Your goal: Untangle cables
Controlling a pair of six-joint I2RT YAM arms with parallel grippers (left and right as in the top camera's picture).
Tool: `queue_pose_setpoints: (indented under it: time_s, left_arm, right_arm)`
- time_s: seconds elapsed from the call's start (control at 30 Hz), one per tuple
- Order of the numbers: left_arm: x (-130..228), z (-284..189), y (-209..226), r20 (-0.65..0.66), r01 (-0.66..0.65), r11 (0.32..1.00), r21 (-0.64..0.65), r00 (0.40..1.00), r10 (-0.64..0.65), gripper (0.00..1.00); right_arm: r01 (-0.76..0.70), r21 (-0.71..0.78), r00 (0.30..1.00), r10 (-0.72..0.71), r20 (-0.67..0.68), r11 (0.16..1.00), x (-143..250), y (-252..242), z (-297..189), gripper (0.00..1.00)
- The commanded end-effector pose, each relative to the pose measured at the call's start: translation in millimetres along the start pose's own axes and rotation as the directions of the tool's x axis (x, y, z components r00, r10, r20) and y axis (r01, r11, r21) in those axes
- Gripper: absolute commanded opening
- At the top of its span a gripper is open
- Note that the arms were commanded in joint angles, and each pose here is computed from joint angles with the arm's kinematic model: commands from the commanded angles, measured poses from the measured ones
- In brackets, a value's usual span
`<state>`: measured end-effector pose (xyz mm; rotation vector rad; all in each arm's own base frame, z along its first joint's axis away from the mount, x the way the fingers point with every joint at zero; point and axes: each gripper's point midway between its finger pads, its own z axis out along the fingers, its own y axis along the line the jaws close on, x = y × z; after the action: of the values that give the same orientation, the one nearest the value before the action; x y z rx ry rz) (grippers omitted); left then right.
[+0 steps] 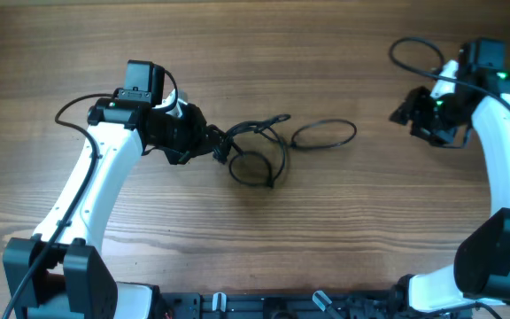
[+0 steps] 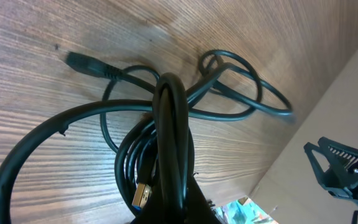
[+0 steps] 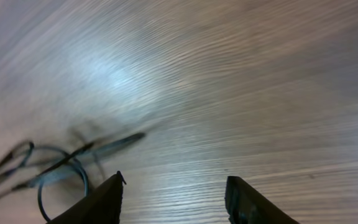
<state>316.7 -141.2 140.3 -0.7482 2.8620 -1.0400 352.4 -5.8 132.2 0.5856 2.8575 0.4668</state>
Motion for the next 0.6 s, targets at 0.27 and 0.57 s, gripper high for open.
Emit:
queue_pose_setpoints:
  time_s: [0.27, 0.57]
  left_arm:
    - [-2.4, 0.3, -0.4, 0.009, -0.165, 0.986, 0.004, 0.986, 0.165, 0.04]
    - [-3.1, -1.1, -2.7, 0.012, -0.352, 0.936, 0.021, 0.936, 0.352, 0.04]
  right_arm:
    - [0.549, -0.514, 0.813, -0.562, 0.149, 0.659, 58.0, 176.7, -15.2, 0.63]
    - [0.495, -0.457, 0.855, -0.509, 0.103, 0.739, 80.6, 217.6, 2.2, 0.63]
